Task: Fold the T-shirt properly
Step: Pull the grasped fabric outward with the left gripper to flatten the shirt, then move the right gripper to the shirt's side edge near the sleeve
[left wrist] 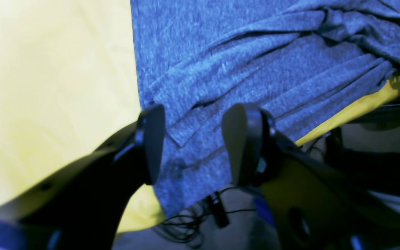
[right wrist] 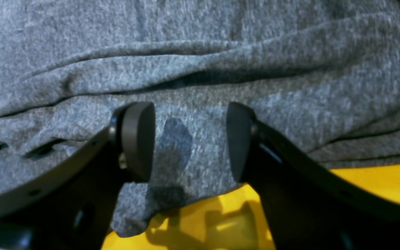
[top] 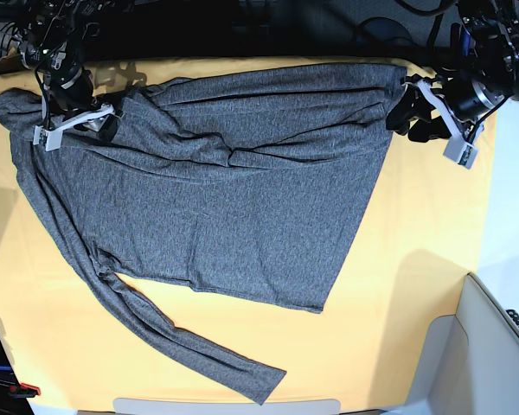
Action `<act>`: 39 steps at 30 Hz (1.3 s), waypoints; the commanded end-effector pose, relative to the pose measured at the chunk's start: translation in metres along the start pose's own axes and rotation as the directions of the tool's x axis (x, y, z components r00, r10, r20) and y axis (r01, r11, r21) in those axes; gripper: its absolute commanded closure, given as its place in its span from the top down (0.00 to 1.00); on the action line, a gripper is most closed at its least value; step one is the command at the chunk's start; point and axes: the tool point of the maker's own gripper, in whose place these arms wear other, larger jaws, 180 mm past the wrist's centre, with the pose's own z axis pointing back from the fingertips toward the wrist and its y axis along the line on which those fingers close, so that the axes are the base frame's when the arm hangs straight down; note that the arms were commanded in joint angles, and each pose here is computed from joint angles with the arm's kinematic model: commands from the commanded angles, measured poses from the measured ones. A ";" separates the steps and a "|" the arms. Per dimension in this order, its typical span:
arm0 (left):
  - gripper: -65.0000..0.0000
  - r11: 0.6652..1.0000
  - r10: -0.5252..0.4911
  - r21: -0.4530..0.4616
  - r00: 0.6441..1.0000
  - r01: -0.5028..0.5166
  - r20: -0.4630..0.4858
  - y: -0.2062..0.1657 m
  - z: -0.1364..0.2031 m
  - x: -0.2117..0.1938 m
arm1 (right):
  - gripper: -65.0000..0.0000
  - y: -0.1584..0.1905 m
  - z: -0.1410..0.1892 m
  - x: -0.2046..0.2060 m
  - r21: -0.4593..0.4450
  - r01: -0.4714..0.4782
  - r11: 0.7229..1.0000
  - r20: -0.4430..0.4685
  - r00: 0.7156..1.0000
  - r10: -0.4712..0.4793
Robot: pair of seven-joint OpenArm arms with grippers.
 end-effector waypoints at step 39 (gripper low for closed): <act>0.45 1.000 -0.030 0.008 0.998 0.030 0.056 0.008 0.002 0.024 | 0.67 -0.057 -0.119 0.186 0.215 -0.153 0.965 0.036 0.988 0.148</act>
